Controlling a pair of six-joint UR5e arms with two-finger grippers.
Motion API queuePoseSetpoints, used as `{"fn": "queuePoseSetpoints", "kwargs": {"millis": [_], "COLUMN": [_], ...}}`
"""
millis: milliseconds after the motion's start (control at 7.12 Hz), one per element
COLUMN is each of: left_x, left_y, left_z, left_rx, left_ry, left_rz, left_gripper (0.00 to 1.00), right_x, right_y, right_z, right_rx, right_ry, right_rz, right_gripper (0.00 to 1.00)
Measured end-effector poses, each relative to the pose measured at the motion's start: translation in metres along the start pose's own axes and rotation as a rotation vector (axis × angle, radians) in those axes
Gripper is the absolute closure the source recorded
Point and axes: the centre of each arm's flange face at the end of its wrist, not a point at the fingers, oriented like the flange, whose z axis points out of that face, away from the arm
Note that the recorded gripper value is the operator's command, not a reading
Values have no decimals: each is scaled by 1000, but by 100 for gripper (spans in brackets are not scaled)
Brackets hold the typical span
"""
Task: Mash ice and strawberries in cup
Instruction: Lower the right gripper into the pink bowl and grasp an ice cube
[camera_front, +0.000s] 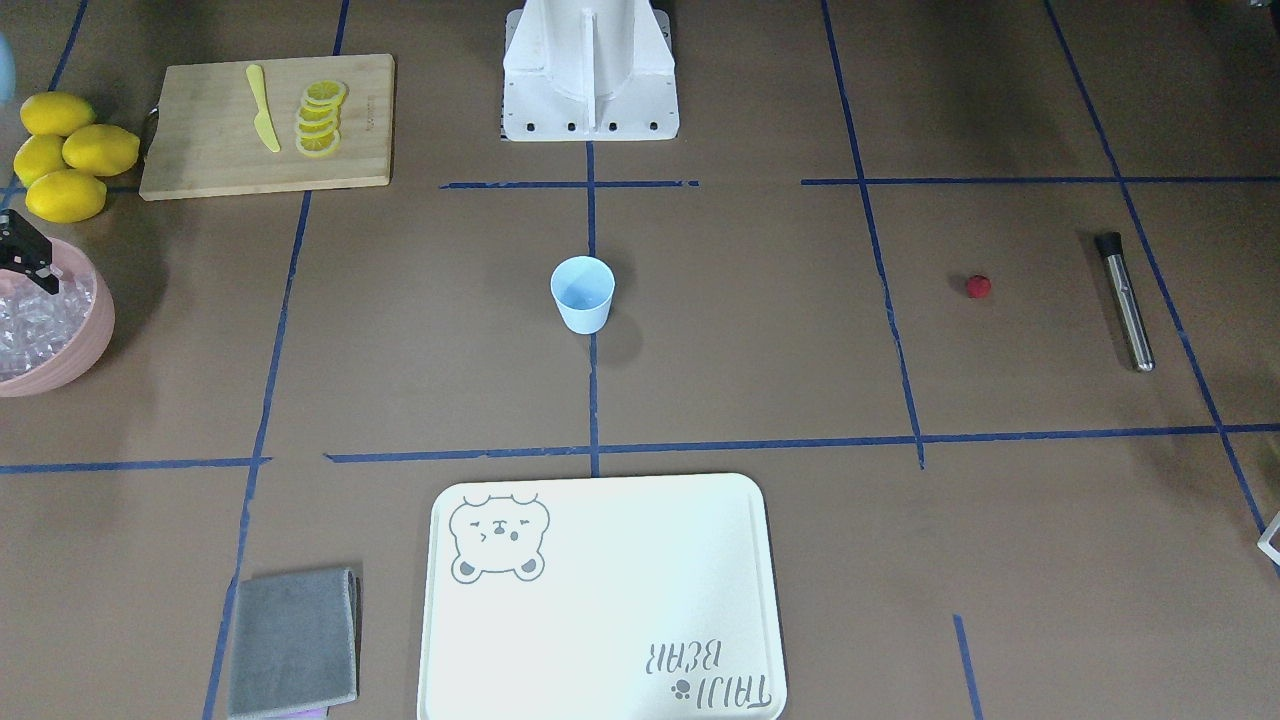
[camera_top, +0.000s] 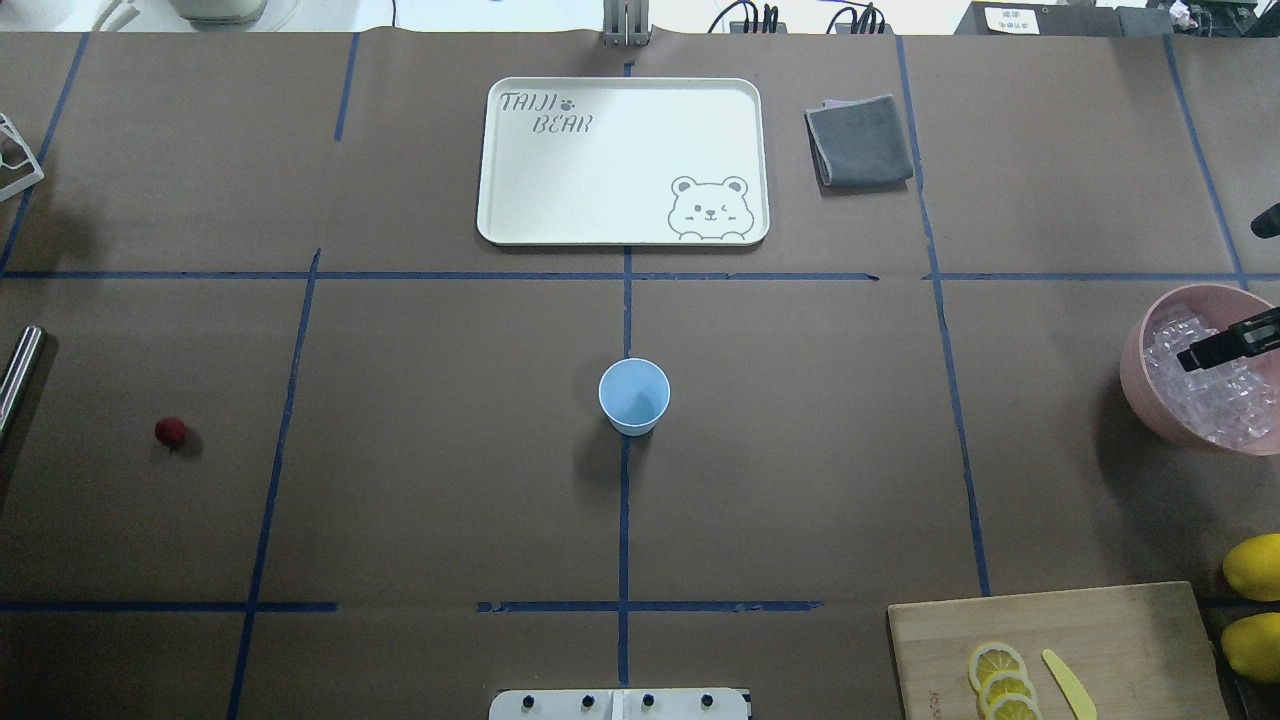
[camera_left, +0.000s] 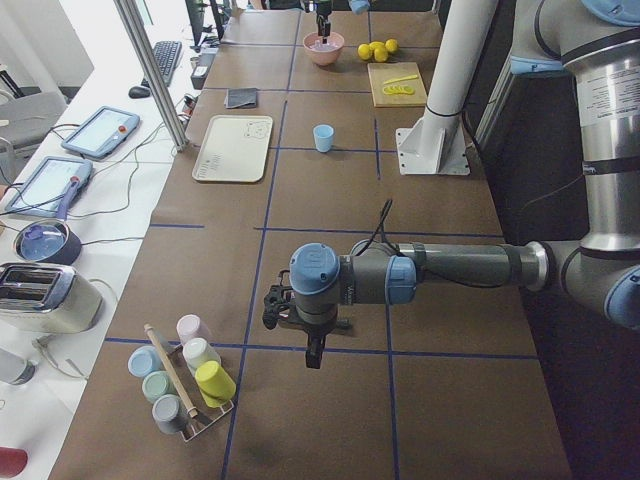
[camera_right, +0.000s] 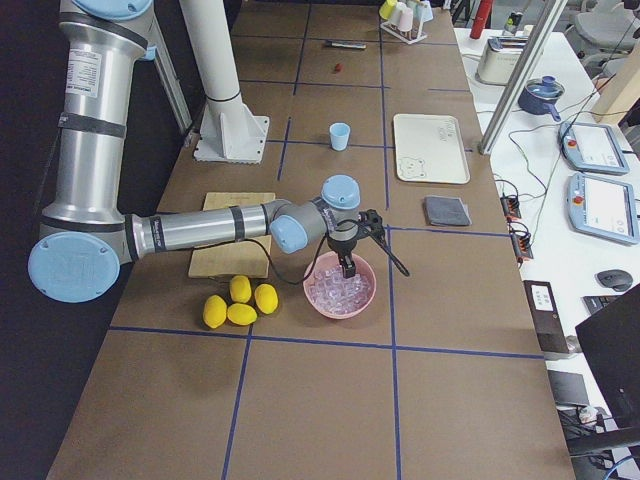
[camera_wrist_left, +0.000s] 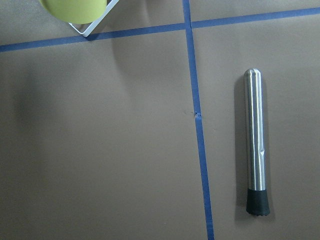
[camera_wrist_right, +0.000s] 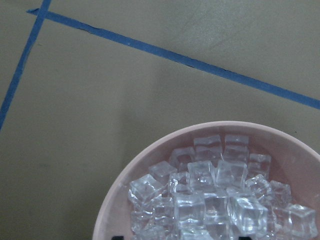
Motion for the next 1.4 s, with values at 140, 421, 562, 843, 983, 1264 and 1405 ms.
{"fn": "queuePoseSetpoints", "kwargs": {"millis": [140,421,562,843,983,1264,1405], "left_x": [-1,-2,-2,-2,-2,-2,-2], "left_y": [0,1,1,1,1,1,0], "left_z": [1,1,2,2,2,2,2], "left_rx": [-1,-4,-4,-5,-4,-3,-3], "left_ry": [0,-1,0,0,0,0,0], "left_rz": [-2,-4,-4,-4,-4,-3,-3], "left_gripper": [0,0,0,0,0,0,0], "right_x": [1,8,10,10,10,11,11], "right_y": [1,4,4,4,4,5,6], "right_z": [6,22,25,27,27,28,29], "right_rx": [-11,-41,-46,-49,-51,-54,-57], "right_ry": [7,14,15,12,12,13,13], "right_rz": [-2,3,5,5,2,3,2], "right_gripper": [25,27,29,31,32,34,35]}}
